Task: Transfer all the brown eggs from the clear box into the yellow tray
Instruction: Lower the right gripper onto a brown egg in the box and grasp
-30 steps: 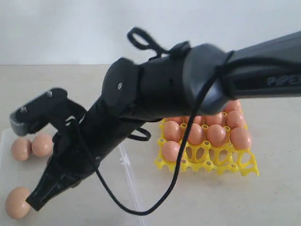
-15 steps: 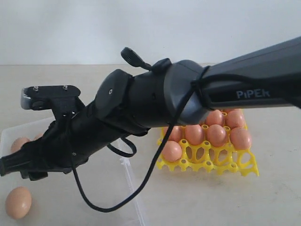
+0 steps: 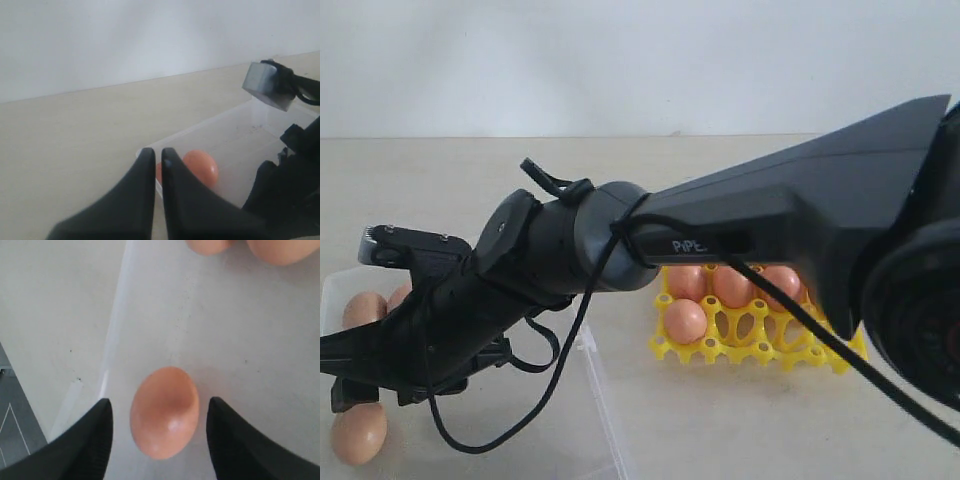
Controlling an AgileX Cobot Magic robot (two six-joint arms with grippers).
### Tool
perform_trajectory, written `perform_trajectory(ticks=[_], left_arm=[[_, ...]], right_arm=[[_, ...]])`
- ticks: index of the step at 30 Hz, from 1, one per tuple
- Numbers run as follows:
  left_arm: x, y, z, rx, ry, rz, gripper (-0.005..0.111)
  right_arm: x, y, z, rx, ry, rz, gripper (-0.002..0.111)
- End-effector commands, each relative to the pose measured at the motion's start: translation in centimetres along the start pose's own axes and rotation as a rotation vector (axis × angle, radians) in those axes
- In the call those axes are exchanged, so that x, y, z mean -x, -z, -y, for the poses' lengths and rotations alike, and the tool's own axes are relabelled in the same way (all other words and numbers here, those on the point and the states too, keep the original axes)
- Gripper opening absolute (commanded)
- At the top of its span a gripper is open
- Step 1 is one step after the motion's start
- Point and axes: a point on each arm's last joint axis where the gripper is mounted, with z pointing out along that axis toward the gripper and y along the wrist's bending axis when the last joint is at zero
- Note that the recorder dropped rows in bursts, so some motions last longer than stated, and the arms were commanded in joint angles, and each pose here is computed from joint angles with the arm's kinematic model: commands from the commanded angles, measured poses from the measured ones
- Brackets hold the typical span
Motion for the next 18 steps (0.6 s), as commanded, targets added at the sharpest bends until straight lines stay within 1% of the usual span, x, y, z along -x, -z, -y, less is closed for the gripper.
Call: perform_trajectory(ticks=[1,9,18], left_arm=[[-0.03,-0.01,0.03,-0.003,0.007,0.007,0.004],[-0.03,-0.01,0.03,-0.003,0.007,0.007,0.004],[-0.03,-0.01,0.03,-0.003,0.007,0.007,0.004]], right_arm=[[-0.28,-0.61,0.29,0.003,-0.016,-0.028,0.05],[-0.4,-1.3,0.88,-0.007,-0.025,-0.03,0.05],[-0.31,-1.57,0.84,0.009,-0.053,-0.027,0.05]])
